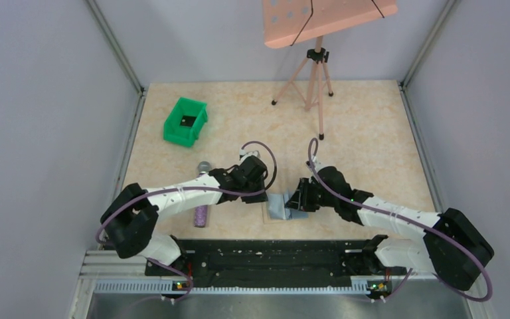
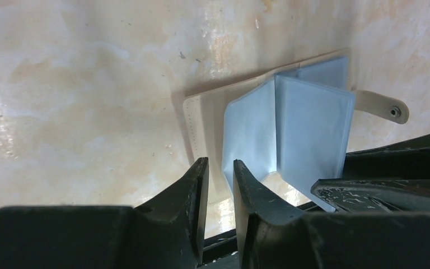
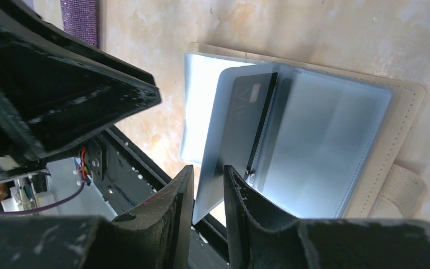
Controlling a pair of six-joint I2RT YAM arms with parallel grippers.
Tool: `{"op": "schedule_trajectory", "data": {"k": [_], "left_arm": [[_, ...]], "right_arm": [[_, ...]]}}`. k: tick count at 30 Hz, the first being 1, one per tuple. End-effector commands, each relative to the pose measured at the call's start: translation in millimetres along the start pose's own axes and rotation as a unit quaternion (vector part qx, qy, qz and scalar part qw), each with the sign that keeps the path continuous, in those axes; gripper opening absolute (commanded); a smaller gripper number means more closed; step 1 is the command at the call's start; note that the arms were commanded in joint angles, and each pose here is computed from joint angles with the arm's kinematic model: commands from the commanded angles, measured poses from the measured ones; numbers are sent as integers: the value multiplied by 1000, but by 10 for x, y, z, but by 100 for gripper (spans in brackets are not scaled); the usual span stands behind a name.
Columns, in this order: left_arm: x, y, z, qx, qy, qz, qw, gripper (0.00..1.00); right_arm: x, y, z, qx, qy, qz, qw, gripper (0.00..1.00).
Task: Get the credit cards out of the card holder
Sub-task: Open the card holder at the center of the board.
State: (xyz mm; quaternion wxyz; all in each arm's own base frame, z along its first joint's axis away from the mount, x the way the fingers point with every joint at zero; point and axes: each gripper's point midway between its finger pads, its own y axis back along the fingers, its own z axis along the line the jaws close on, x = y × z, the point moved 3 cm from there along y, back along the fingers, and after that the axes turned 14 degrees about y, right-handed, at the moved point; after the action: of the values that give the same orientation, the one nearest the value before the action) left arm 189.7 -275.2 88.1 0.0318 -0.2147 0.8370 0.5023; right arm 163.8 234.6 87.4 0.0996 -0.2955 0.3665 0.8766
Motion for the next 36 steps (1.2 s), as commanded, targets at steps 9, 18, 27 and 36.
{"op": "schedule_trajectory", "data": {"k": [9, 18, 27, 36], "left_arm": [[-230, 374, -262, 43, 14, -48, 998, 29], [-232, 401, -288, 52, 12, -47, 997, 30], [-206, 404, -303, 60, 12, -40, 997, 30], [-195, 462, -341, 79, 11, -39, 996, 30]], "right_arm": [[-129, -151, 241, -41, 15, -11, 999, 28], [-79, -198, 285, -43, 17, -3, 999, 39], [-108, -180, 326, -46, 16, -8, 999, 42], [-106, -189, 412, -63, 18, -4, 998, 37]]}}
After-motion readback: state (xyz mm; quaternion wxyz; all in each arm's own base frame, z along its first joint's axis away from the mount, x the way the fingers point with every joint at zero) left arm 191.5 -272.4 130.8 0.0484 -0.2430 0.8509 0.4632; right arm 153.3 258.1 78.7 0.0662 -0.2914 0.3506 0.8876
